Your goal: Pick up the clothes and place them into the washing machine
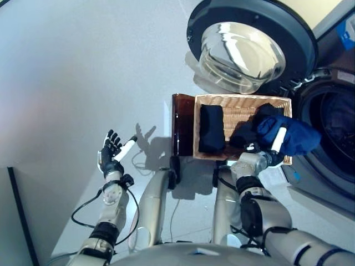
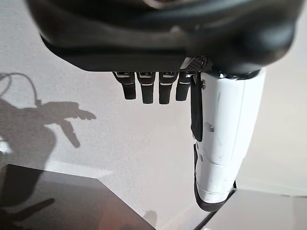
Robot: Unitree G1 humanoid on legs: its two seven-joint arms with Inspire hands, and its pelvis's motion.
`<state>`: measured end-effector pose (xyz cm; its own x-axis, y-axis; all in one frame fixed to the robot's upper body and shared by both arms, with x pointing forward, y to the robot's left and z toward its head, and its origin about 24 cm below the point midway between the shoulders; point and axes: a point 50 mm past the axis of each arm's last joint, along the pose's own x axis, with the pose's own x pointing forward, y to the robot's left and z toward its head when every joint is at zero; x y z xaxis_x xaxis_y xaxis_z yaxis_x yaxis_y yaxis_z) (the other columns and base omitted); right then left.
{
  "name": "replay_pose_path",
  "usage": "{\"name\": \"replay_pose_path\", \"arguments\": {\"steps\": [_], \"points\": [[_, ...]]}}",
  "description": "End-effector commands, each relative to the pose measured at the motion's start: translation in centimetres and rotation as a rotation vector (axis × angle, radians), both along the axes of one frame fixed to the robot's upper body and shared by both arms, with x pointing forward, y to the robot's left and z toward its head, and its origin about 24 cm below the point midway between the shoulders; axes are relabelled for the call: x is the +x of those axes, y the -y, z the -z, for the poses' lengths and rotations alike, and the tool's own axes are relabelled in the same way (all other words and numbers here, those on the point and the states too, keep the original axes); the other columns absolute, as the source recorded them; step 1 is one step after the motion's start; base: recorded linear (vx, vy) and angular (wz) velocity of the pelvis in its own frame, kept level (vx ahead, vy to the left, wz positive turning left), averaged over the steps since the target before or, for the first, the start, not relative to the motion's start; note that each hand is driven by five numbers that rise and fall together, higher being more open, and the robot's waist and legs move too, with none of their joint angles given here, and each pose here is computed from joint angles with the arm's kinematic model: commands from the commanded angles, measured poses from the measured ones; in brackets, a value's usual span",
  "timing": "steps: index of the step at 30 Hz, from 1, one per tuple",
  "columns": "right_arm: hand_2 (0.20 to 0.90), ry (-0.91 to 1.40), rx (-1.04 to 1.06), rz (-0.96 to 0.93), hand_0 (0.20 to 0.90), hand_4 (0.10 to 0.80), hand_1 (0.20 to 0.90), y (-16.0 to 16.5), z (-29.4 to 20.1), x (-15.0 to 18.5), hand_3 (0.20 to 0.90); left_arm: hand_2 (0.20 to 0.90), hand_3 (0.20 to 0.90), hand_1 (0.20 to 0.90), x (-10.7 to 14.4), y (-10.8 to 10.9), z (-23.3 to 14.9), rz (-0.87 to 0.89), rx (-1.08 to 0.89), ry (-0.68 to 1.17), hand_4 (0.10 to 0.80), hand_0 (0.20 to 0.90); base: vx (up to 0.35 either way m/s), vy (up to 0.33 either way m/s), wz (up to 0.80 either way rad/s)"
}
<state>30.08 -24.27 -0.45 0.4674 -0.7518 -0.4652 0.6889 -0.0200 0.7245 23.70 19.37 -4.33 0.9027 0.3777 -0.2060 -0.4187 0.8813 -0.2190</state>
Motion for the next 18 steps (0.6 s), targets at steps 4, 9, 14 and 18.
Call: {"name": "replay_pose_path", "arguments": {"steps": [4, 9, 14, 18], "points": [[0.200, -0.033, -0.221, -0.037, 0.200, 0.300, 0.200, 2.9, -1.4, -0.2, 0.200, 0.900, 0.900, 0.900, 0.6, -1.3, -2.1, -0.049, 0.032, 0.146, 0.800, 0.900, 0.014, 0.006, -0.01], [0.200, -0.175, -0.304, -0.127, 0.200, 0.300, 0.200, 3.6, -0.5, -0.6, 0.200, 0.900, 0.900, 0.900, 0.4, -1.9, -2.1, -0.068, 0.039, 0.144, 0.800, 0.900, 0.033, -0.002, 0.10], [0.249, -0.368, -0.317, -0.187, 0.249, 0.335, 0.249, 5.7, 0.8, -1.6, 0.249, 0.900, 0.900, 0.900, 0.0, -1.8, -1.6, -0.053, 0.024, 0.121, 0.800, 0.900, 0.083, -0.024, 0.11], [0.900, -0.454, -0.275, -0.210, 0.900, 0.800, 0.900, 6.5, 1.9, -2.5, 0.900, 0.900, 0.900, 0.900, -0.2, -1.4, -1.3, -0.020, 0.010, 0.107, 0.800, 0.900, 0.089, -0.023, 0.28]]}}
